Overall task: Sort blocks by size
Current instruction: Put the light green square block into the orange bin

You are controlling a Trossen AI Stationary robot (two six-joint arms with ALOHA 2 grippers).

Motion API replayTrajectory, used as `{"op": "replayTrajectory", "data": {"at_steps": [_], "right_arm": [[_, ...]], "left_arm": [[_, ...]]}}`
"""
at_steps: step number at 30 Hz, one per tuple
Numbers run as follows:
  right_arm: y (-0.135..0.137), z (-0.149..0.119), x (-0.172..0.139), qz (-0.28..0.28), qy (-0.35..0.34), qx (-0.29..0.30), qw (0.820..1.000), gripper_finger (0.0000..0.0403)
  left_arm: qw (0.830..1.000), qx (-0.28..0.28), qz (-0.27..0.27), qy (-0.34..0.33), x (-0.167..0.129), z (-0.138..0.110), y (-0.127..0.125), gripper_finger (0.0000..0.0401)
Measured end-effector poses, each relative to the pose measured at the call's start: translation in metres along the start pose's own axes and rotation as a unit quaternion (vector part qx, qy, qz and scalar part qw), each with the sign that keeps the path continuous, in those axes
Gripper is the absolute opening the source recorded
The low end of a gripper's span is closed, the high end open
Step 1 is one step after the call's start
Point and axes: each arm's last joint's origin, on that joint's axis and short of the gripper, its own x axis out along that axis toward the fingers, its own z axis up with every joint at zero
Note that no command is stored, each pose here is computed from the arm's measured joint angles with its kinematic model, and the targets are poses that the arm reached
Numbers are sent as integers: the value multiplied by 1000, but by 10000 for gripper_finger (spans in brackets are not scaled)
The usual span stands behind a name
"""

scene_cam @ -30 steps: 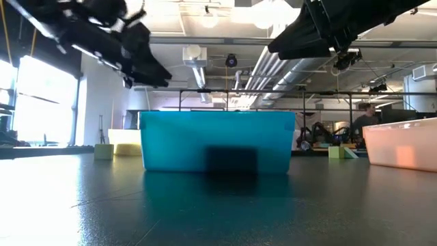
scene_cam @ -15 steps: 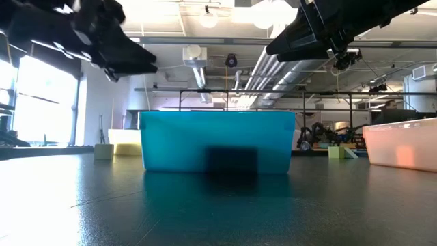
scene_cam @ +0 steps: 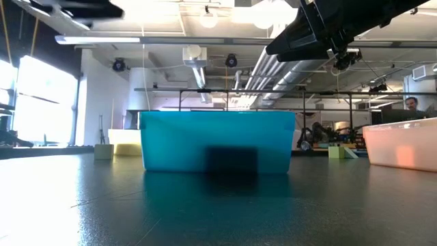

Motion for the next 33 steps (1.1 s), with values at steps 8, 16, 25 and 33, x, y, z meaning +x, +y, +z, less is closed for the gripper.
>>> {"op": "replayTrajectory", "data": {"at_steps": [8,16,25,33], "right_arm": [[0,0,0,0,0,-1,1000,245],[0,0,0,0,-1,1,1000,245],[0,1,0,1,-3,3,1000,245],[0,1,0,1,-3,2,1000,245]], "left_arm": [[985,0,-154,75,-26,-4,-28,181],[951,-126,-226,173,-34,-18,-45,182],[931,-105,-226,268,-18,-50,-79,182],[908,-106,-251,320,-8,-67,-94,182]]}}
